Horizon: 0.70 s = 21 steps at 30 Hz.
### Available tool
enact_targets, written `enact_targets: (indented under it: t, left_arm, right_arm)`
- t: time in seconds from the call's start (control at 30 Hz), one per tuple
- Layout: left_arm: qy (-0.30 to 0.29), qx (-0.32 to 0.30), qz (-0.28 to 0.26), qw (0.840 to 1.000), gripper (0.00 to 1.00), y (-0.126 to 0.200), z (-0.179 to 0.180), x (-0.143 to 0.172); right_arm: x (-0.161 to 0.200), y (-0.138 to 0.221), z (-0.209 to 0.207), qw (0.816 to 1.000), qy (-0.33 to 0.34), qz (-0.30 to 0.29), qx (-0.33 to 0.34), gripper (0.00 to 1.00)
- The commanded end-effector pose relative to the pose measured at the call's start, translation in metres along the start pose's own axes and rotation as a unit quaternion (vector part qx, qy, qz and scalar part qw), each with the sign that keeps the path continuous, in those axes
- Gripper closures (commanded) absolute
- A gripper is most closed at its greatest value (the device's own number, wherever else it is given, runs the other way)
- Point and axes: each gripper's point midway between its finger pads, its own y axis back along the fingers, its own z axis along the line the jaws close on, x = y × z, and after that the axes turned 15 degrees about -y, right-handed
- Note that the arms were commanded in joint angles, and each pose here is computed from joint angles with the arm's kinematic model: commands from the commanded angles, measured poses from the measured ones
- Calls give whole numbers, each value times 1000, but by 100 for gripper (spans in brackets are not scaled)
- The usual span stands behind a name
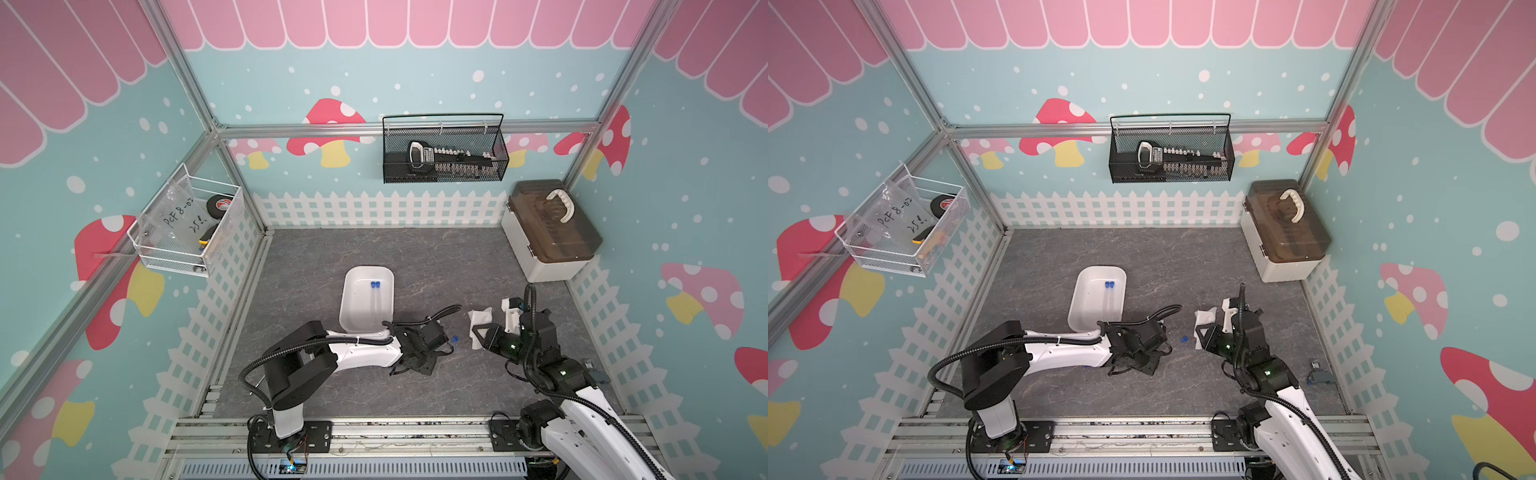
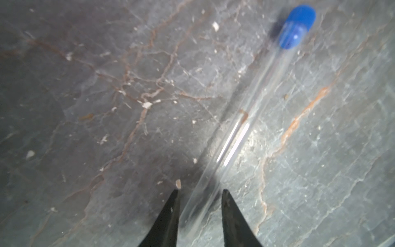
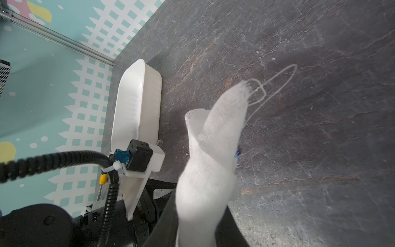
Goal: Wipe the exteriors of test tubes
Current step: Pick up the test tube at the center of the board.
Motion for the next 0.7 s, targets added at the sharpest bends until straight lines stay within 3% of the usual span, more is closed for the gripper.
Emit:
enact_targets:
  t: [0.0,0.13,0.4,0.57,0.67]
  left_arm:
    - [-27,-28,58,998,66,-12,8,27]
    - [-51,-42,79,995,69,-16,11,35]
    - [-54,-35,98,993,90,-25,6,44]
    - [-29,-14,62,998,91,-9,-1,23]
    - [22,40,14,999,91,9,-7,1]
  right_arm:
    - [0,-1,-1,1000,-2,-1,-3,77]
    - [0,0,-1,1000,-2,-3,-4,77]
    - [2,0,-4,1000,-8,-2,-3,77]
    - [2,0,-2,1000,-9,0,-6,77]
    - [2,2,5,1000,-7,6,-15,77]
